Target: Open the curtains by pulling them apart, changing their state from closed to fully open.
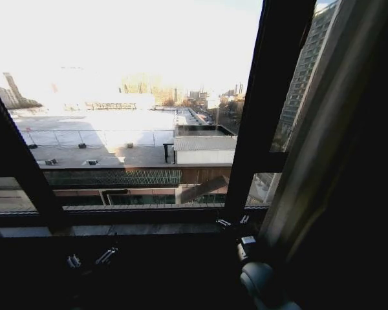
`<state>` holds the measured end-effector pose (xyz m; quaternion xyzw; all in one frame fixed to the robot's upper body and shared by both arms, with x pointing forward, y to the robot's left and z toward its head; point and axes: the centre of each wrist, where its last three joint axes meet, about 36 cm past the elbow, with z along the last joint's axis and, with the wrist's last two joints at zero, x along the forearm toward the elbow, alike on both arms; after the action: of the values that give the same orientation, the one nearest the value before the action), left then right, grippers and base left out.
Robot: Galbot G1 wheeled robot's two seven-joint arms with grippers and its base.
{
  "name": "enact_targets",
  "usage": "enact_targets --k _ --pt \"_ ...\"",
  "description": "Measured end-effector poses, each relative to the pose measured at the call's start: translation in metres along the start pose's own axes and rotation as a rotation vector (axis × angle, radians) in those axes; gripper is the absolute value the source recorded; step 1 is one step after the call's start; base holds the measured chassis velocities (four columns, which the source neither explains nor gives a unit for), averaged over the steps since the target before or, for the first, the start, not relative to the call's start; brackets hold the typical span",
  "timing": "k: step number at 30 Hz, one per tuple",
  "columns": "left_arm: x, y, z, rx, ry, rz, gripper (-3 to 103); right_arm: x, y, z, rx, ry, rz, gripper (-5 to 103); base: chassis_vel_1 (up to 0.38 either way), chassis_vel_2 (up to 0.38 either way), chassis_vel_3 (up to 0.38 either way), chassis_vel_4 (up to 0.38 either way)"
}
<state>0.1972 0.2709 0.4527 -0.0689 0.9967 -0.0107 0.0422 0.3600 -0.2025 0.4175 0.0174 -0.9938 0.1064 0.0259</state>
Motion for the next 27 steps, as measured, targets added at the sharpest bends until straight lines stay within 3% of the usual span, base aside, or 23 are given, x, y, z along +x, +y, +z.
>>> enact_targets --k 27 --pt "0.0003 -0.0008 0.0024 0.0 0.004 0.004 100 -0.0017 0.0028 0.0057 0.009 0.01 -0.004 100 0.318 0.385 -0.327 -0.39"
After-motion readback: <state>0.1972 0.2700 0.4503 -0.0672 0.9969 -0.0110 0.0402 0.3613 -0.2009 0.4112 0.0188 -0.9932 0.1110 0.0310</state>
